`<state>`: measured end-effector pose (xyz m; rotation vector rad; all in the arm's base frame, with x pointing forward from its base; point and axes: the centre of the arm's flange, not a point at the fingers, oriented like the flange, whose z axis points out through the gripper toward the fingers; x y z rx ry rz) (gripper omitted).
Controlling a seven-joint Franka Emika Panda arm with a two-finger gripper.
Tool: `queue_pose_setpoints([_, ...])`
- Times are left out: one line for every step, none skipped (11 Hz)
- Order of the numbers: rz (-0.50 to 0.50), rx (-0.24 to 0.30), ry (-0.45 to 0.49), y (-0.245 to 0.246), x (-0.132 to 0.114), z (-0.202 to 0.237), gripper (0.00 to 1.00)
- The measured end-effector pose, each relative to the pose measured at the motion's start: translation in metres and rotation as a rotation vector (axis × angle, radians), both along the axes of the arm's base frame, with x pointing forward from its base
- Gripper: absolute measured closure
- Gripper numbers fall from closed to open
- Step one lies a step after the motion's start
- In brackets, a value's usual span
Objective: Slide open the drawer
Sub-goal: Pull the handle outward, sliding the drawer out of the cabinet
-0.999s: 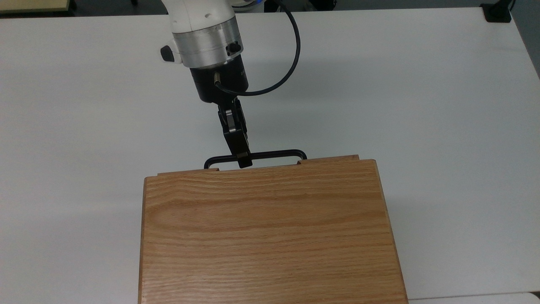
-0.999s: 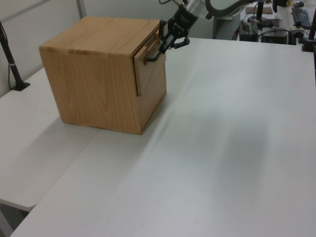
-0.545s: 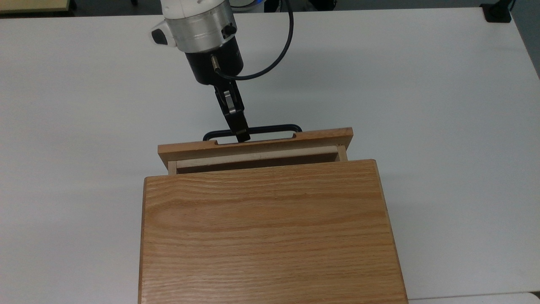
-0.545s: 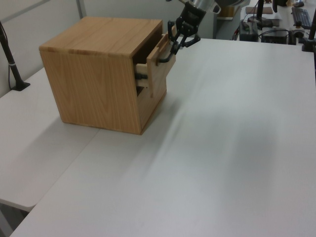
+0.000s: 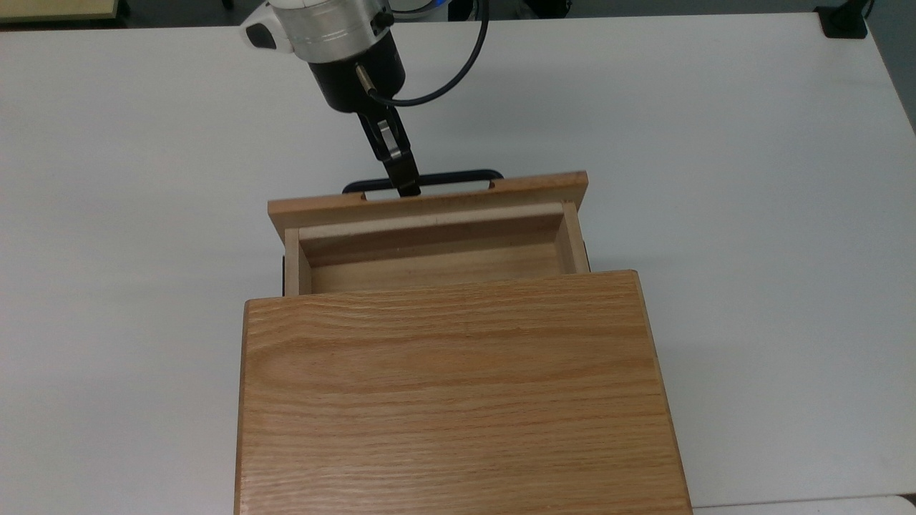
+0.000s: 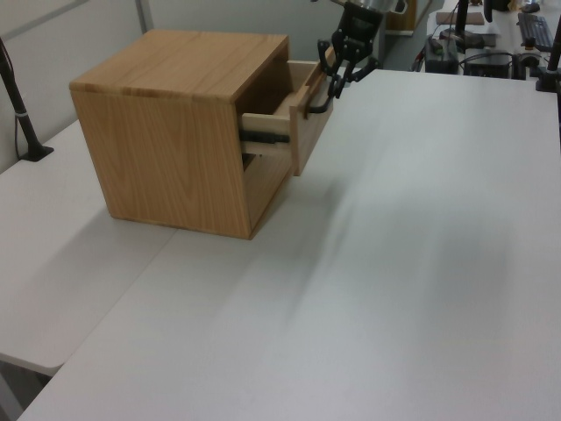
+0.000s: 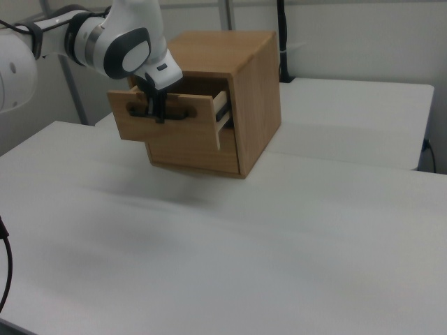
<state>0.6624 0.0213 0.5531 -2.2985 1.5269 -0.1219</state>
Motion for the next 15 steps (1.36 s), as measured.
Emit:
queue_pose_setpoints([0.015, -0.003, 0.019, -0.002, -0.004, 0.001, 0.85])
queue_pose_setpoints([0.022, -0.005, 0.027, -0.003, -0.007, 0.001, 0.85])
queue_pose_setpoints([0.025, -0.006, 0.029, -0.003, -0.007, 0.001, 0.85])
queue_pose_setpoints([0.029, -0.006, 0.033, -0.003, -0.007, 0.0, 0.85])
queue_pose_setpoints([0.036, -0.007, 0.042, -0.003, -0.009, 0.001, 0.85])
queue_pose_setpoints([0.045, -0.008, 0.058, -0.005, -0.012, 0.001, 0.85])
queue_pose_setpoints([0.055, -0.009, 0.075, -0.006, -0.015, 0.002, 0.85])
queue_pose_setpoints([0.065, -0.012, 0.084, -0.008, -0.018, 0.002, 0.85])
queue_pose_setpoints([0.073, -0.015, 0.086, -0.011, -0.022, 0.002, 0.85])
queue_pose_setpoints([0.081, -0.019, 0.087, -0.013, -0.026, 0.002, 0.85])
queue_pose_setpoints([0.087, -0.022, 0.092, -0.014, -0.03, 0.002, 0.85])
queue_pose_setpoints([0.096, -0.024, 0.103, -0.015, -0.034, 0.003, 0.85])
queue_pose_setpoints([0.105, -0.024, 0.12, -0.018, -0.039, 0.003, 0.85])
queue_pose_setpoints([0.117, -0.025, 0.136, -0.021, -0.043, 0.003, 0.85])
queue_pose_setpoints([0.13, -0.026, 0.147, -0.024, -0.046, 0.003, 0.85])
